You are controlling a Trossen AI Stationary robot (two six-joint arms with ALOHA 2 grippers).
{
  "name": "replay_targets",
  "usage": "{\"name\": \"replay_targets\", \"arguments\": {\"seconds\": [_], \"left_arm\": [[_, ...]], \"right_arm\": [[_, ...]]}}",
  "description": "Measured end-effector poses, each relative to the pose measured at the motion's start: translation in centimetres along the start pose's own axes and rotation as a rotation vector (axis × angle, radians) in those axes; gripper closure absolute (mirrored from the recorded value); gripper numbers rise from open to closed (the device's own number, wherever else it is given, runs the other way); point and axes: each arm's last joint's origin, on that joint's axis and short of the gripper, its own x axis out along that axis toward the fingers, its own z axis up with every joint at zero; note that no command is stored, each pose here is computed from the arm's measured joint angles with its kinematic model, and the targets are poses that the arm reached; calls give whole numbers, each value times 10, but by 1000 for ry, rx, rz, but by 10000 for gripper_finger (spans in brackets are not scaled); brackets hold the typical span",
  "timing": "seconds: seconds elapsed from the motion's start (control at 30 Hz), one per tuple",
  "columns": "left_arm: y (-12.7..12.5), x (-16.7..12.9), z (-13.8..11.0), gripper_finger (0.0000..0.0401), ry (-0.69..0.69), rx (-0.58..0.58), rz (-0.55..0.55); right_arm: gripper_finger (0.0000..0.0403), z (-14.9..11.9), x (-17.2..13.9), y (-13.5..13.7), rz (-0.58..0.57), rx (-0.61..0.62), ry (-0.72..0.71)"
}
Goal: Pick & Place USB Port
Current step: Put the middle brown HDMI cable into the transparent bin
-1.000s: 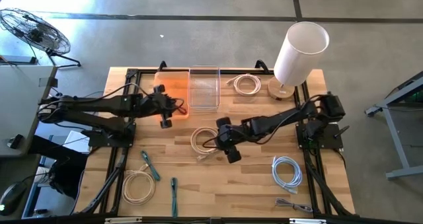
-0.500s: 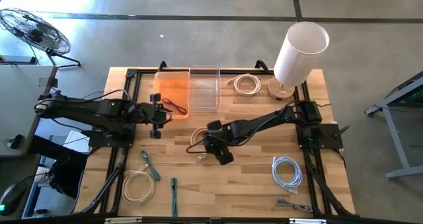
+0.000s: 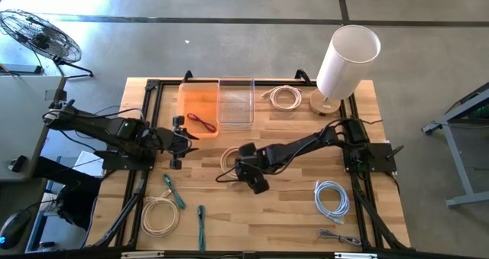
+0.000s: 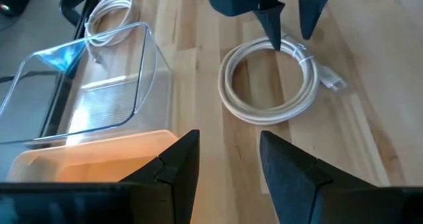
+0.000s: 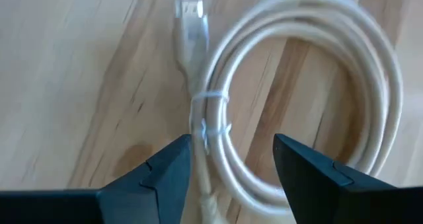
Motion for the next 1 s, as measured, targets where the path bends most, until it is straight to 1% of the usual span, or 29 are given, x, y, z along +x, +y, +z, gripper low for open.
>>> {"name": "replay_targets", "arguments": {"seconds": [0.13,0.23,0.47,0.6,0.73,0.8,0.9,1.0], "left_arm": [[-5,-1,0,248,-7,0,-37],[-8,-2,1,248,-12,5,-55],[-8,-3,0,248,-2,12,-52],[-8,-3,-2,248,17,20,-52],[-8,-3,-4,248,31,25,-52],[-8,-3,-4,248,36,26,-52],[-8,-3,-5,248,38,27,-52],[-8,-2,-5,248,38,27,-51]], "right_arm": [[198,-2,4,-1,-42,38,-20],[198,-7,7,0,-41,61,-8],[199,-12,12,2,-43,128,-17],[213,-18,19,0,-31,185,-43],[248,-25,24,-4,-39,231,-30],[281,-28,28,-5,-41,256,-25],[348,-27,29,-4,-41,273,-33],[351,-22,26,-1,-84,271,-47]]}}
